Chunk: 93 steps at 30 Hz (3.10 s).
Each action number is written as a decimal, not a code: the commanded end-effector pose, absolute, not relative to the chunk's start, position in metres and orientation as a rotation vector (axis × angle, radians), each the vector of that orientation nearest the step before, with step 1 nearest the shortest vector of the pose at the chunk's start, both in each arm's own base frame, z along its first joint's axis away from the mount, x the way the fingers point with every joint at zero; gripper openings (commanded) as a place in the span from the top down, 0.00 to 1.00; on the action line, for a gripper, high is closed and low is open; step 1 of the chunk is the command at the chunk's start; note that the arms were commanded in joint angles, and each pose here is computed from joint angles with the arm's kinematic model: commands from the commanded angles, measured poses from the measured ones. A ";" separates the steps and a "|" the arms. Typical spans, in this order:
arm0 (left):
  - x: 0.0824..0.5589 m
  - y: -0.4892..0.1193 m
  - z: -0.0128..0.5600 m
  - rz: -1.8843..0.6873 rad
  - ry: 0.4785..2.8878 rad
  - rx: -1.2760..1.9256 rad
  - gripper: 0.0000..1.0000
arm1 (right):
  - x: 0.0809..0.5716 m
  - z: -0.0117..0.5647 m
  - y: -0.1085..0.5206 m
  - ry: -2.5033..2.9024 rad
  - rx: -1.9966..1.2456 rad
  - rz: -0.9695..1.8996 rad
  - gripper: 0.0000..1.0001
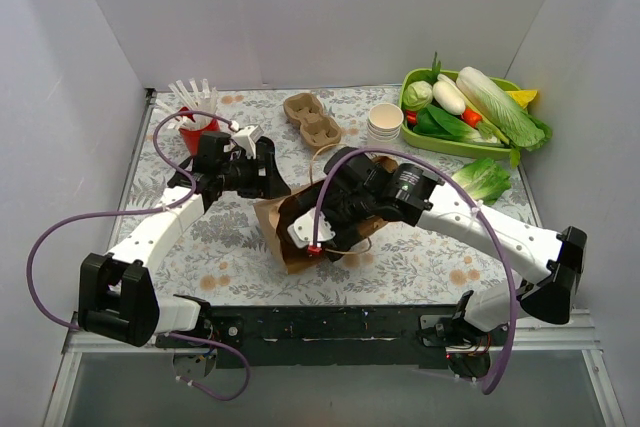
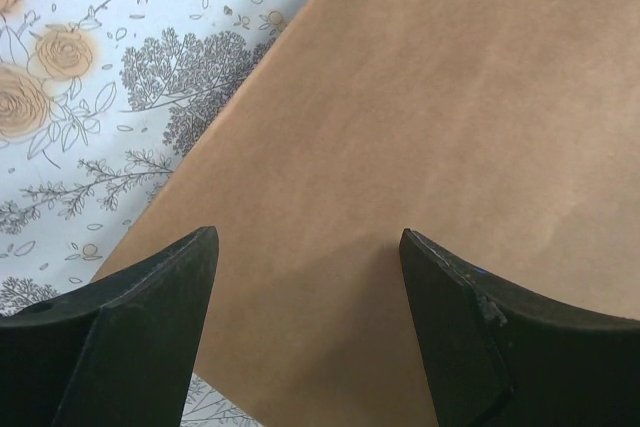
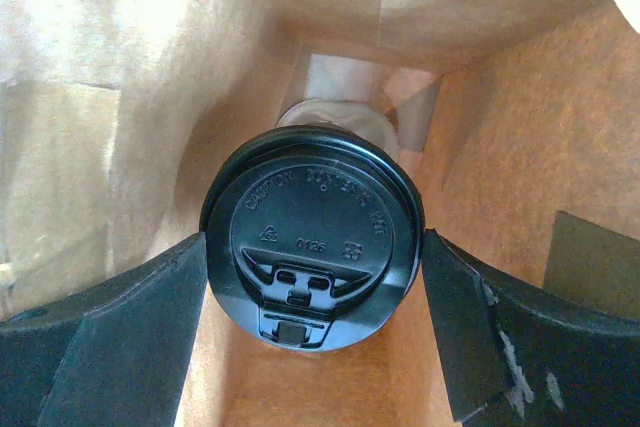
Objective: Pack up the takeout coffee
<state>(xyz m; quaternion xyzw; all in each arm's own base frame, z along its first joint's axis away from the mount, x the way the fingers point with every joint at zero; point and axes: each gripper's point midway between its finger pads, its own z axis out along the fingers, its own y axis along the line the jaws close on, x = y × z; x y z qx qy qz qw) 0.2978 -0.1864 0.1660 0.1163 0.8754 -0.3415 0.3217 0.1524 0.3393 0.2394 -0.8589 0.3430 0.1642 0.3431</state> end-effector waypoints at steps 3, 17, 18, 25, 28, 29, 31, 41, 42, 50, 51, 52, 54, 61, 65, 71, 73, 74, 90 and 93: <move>0.297 -0.187 0.177 -0.953 2.255 0.239 0.27 | 0.167 0.229 0.343 1.049 -2.164 0.332 0.99; 0.276 -0.170 0.146 -0.949 2.396 0.240 0.28 | 0.196 0.221 0.365 1.119 -2.017 0.201 0.99; 0.276 -0.169 0.144 -0.949 2.402 0.234 0.28 | 0.197 0.224 0.367 1.121 -2.002 0.199 0.99; 0.281 -0.165 0.137 -0.956 2.406 0.221 0.29 | 0.202 0.246 0.365 1.123 -1.954 0.196 0.99; 0.279 -0.163 0.132 -0.954 2.412 0.218 0.30 | 0.201 0.236 0.366 1.104 -1.987 0.209 0.99; 0.278 -0.163 0.130 -0.954 2.414 0.216 0.30 | 0.201 0.233 0.365 1.096 -1.998 0.210 0.99; 0.276 -0.162 0.127 -0.954 2.424 0.214 0.29 | 0.200 0.226 0.367 1.069 -2.013 0.223 0.99; 0.285 -0.156 0.123 -0.888 2.413 0.238 0.28 | 0.185 0.206 0.360 0.965 -2.148 0.350 0.99; 0.288 -0.154 0.123 -0.872 2.406 0.245 0.28 | 0.183 0.205 0.359 0.962 -2.152 0.364 0.99; 0.316 -0.143 0.136 -0.784 2.332 0.233 0.27 | 0.164 0.213 0.337 0.916 -2.099 0.386 0.99; 0.318 -0.143 0.138 -0.785 2.331 0.232 0.27 | 0.163 0.204 0.333 0.925 -2.106 0.381 0.99; 0.319 -0.143 0.138 -0.785 2.331 0.232 0.27 | 0.163 0.212 0.334 0.891 -2.072 0.371 0.99; 0.323 -0.144 0.140 -0.786 2.337 0.225 0.27 | 0.163 0.207 0.332 0.881 -2.067 0.360 0.99; 0.321 -0.144 0.134 -0.799 2.397 0.232 0.27 | 0.170 0.199 0.340 0.815 -2.044 0.346 0.99; 0.322 -0.142 0.135 -0.789 2.407 0.246 0.27 | 0.175 0.197 0.344 0.810 -2.041 0.365 0.99; 0.324 -0.142 0.136 -0.788 2.410 0.245 0.27 | 0.179 0.197 0.346 0.786 -2.039 0.418 0.99; 0.323 -0.141 0.134 -0.791 2.416 0.246 0.27 | 0.179 0.195 0.346 0.765 -2.055 0.432 0.99; 0.323 -0.141 0.134 -0.791 2.419 0.245 0.27 | 0.174 0.193 0.347 0.749 -2.066 0.468 0.99; 0.312 -0.143 0.135 -0.826 2.417 0.260 0.27 | 0.177 0.172 0.363 0.719 -2.172 0.514 0.99; 0.308 -0.143 0.133 -0.827 2.422 0.256 0.27 | 0.173 0.170 0.365 0.711 -2.186 0.552 0.99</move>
